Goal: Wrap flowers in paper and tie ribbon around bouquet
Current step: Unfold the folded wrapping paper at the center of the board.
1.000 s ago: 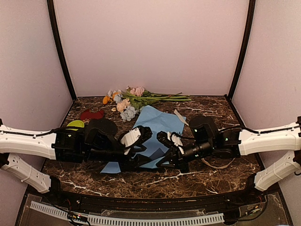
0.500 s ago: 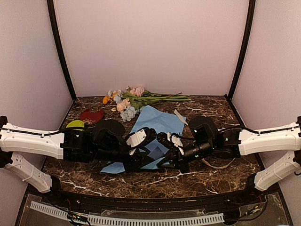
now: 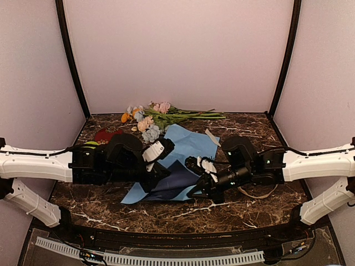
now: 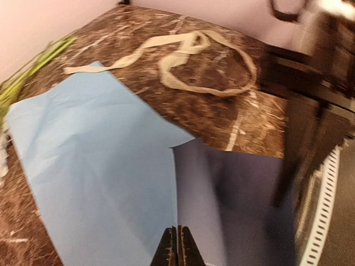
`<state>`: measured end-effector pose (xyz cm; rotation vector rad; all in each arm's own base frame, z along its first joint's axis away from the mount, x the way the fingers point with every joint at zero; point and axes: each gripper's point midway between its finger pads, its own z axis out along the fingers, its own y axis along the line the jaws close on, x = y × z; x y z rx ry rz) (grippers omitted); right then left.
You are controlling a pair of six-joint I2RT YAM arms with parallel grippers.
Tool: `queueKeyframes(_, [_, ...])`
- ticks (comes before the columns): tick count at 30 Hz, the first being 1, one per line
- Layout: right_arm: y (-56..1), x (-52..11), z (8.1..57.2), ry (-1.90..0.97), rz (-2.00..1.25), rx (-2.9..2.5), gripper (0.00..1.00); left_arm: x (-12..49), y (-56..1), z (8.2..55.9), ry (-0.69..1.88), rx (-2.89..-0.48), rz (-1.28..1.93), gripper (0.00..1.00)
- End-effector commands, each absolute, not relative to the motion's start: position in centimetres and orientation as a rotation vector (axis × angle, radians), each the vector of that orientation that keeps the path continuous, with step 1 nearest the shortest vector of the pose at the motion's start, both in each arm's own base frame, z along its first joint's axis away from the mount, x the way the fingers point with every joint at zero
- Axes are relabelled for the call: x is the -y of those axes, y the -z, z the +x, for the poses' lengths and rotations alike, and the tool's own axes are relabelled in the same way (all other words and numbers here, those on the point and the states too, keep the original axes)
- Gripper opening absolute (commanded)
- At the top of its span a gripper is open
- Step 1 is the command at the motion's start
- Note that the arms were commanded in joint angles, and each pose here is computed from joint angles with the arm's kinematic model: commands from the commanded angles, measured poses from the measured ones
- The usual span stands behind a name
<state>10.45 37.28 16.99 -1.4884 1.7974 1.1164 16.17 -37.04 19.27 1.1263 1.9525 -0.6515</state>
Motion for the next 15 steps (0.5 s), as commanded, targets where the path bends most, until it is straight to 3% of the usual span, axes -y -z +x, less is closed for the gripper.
queueKeyframes(1, [-18.9,-37.1,9.7,-1.128,-1.515,-1.776,0.0,31.1,-23.2,22.3,0.41,-1.952,0.754,0.0])
queueKeyframes(7, [-18.9,-36.4,8.1,-1.155,-1.576,-1.823,0.0,24.6,-28.4,24.3,0.343,-1.814,0.445,0.0])
queueKeyframes(15, [-16.2,-37.1,3.5,-1.237,-1.78,-1.913,0.0,16.4,-26.1,23.6,0.278,-1.826,0.05,0.0])
